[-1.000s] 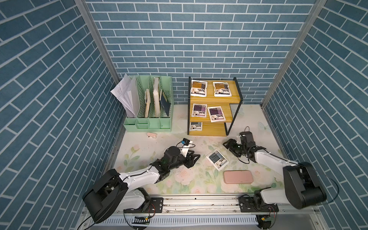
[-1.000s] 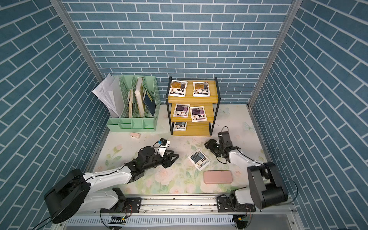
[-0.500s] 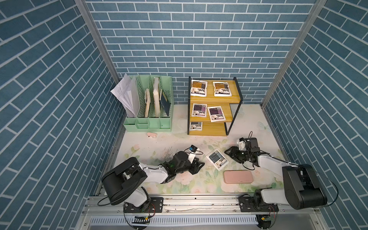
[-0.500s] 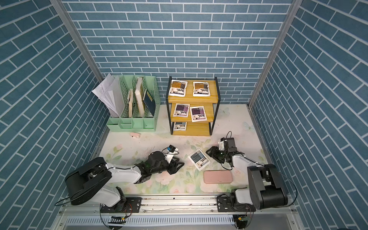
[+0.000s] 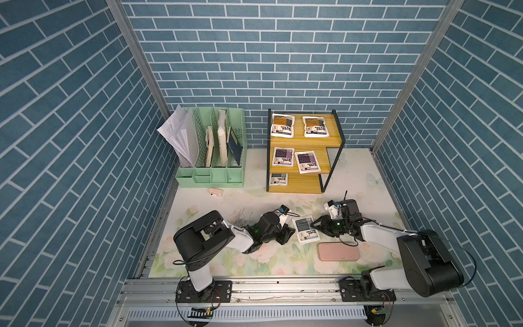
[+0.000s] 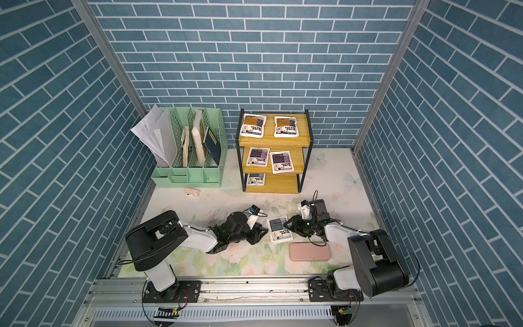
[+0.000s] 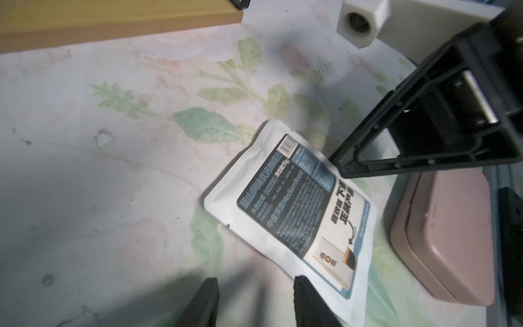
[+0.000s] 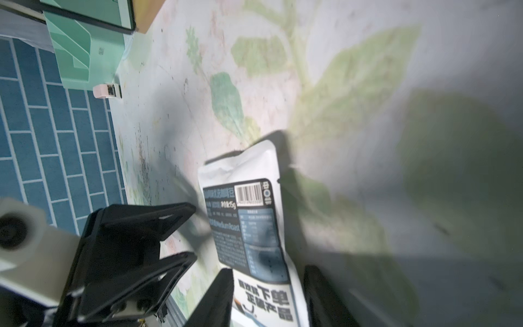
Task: Place the bagged coffee beans on the shelf by color
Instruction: Pick up the coffee beans at the center of the board.
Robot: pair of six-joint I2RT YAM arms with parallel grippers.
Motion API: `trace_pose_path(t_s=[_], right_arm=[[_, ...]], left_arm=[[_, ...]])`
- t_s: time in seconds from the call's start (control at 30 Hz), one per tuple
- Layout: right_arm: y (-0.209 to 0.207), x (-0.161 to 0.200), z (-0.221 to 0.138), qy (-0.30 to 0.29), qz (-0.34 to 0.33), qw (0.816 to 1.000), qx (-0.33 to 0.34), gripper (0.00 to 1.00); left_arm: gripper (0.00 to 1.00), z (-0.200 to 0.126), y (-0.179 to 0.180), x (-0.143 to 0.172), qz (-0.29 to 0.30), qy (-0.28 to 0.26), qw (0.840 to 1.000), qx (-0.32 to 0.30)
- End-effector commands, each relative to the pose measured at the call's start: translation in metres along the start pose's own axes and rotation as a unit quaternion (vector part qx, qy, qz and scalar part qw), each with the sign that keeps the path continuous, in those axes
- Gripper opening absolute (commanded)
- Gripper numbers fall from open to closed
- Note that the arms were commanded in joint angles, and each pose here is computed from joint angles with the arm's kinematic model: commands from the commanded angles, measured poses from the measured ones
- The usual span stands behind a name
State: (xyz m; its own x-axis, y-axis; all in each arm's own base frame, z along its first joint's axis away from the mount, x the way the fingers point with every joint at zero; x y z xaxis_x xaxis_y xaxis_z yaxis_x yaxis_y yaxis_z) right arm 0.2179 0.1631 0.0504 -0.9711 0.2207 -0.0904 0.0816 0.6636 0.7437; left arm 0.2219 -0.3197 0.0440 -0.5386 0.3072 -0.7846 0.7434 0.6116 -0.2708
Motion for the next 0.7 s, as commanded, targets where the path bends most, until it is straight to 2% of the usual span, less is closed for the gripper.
trace_pose_path(t_s=[0.0,0.1,0.23,0.37,0.4,0.47,0.5,0.6,0.67], right_arm=[[-0.024,0.029,0.001,0.038,0.034,0.998,0.032,0.4],[-0.022,0.029,0.004,0.038,0.038,0.998,0.017,0.31],[-0.019,0.026,0.006,0.034,0.038,0.999,0.002,0.14],[-0.015,0.023,0.004,0.024,0.034,0.999,-0.003,0.11],[-0.014,0.022,0.003,0.02,0.032,0.999,-0.003,0.15],[-0.013,0.018,0.0,0.004,0.024,1.0,0.014,0.35],[-0.017,0.016,-0.002,-0.007,0.024,0.999,0.038,0.4],[-0.036,0.011,-0.017,-0.067,0.063,0.989,0.116,0.46],[-0.041,0.014,-0.027,-0.112,0.103,0.98,0.129,0.47]], left_arm=[[0.48,0.004,0.001,0.015,0.005,0.026,1.0,-0.006],[0.47,0.006,-0.001,0.019,0.006,0.031,1.0,-0.002],[0.47,0.008,-0.005,0.02,0.009,0.033,0.999,0.0],[0.47,0.007,-0.006,0.019,0.011,0.031,0.999,0.001],[0.47,0.006,-0.006,0.018,0.011,0.03,1.0,0.0],[0.47,0.005,-0.006,0.016,0.011,0.028,1.0,0.0],[0.47,0.005,-0.006,0.015,0.011,0.025,1.0,-0.001],[0.47,0.002,-0.007,0.014,0.01,0.019,1.0,0.002],[0.47,-0.001,-0.009,0.013,0.008,0.015,1.0,0.006]])
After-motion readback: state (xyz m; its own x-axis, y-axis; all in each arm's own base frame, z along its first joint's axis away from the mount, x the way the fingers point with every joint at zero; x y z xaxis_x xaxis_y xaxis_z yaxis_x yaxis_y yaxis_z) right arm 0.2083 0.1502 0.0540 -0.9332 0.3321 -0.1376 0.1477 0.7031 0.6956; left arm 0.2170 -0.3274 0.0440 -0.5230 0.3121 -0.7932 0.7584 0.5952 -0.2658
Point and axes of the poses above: each gripper's point midway between its finger pads, its own z axis out along the fingers, its own y axis along the line the jaws close on, x = y × z, the point moved 3 cm from there along -z, back along the fingers, and after that the axes turned 6 degrees about z, right-handed, at the moved point
